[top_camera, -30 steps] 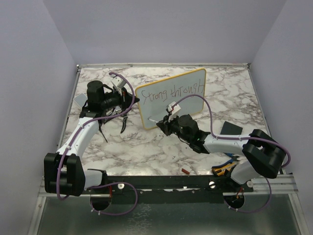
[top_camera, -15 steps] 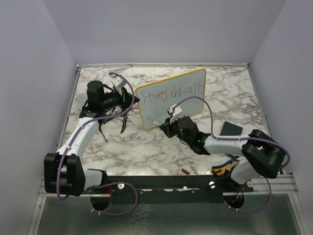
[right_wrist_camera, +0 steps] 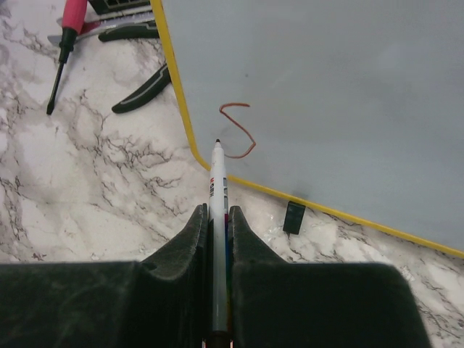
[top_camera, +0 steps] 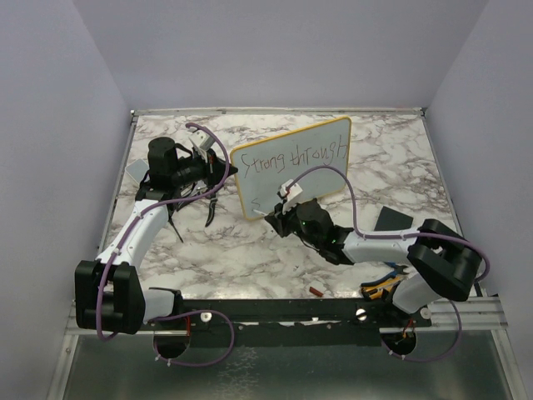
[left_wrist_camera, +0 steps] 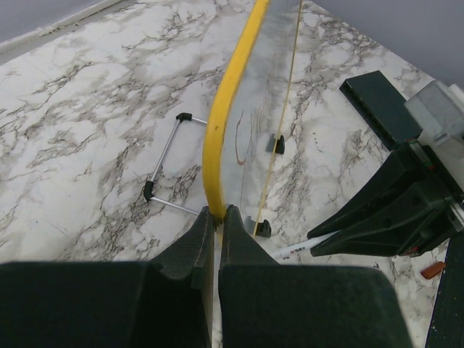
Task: Write a sentence on the whiteboard
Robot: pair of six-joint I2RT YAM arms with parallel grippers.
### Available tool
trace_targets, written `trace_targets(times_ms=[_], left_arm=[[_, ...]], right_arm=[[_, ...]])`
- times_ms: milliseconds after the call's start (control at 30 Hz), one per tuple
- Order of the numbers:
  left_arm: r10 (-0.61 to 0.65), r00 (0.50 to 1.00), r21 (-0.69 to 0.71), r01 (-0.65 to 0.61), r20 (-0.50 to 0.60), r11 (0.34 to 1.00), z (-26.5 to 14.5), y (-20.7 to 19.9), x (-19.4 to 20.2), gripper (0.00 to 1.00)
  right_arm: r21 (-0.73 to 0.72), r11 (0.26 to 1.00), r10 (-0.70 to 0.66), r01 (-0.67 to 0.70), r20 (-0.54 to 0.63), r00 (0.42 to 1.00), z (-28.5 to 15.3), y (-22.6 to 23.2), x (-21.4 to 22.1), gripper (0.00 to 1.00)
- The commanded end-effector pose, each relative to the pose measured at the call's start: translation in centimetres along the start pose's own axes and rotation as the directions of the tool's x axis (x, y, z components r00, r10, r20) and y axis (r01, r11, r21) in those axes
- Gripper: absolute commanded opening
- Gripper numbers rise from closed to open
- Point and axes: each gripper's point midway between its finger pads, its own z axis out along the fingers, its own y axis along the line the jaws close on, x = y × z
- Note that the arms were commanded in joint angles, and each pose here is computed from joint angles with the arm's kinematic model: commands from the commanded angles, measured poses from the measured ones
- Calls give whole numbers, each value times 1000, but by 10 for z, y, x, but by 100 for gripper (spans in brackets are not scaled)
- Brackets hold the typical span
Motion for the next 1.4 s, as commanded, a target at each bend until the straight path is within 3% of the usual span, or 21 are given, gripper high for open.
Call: trace_targets(times_ms=[0,500,1100,1367], left_arm=[[42,999,-31,-42,10,999,-3,4,-2,0],[41,999,-30,-40,10,999,-3,4,-2,0],[38,999,-29,-38,9,999,-2,4,-1,0],[40,999,-29,-40,12,999,-3,3,-2,0]], right_arm=[[82,997,1,-9,87,996,-18,-13,-29,1],[108,994,-15,6,83,996,-15,-17,-28,1],[301,954,-15,-12,87,996,-28,-54,-24,1],[304,953,-19,-7,82,996,-33,-55,-22,0]])
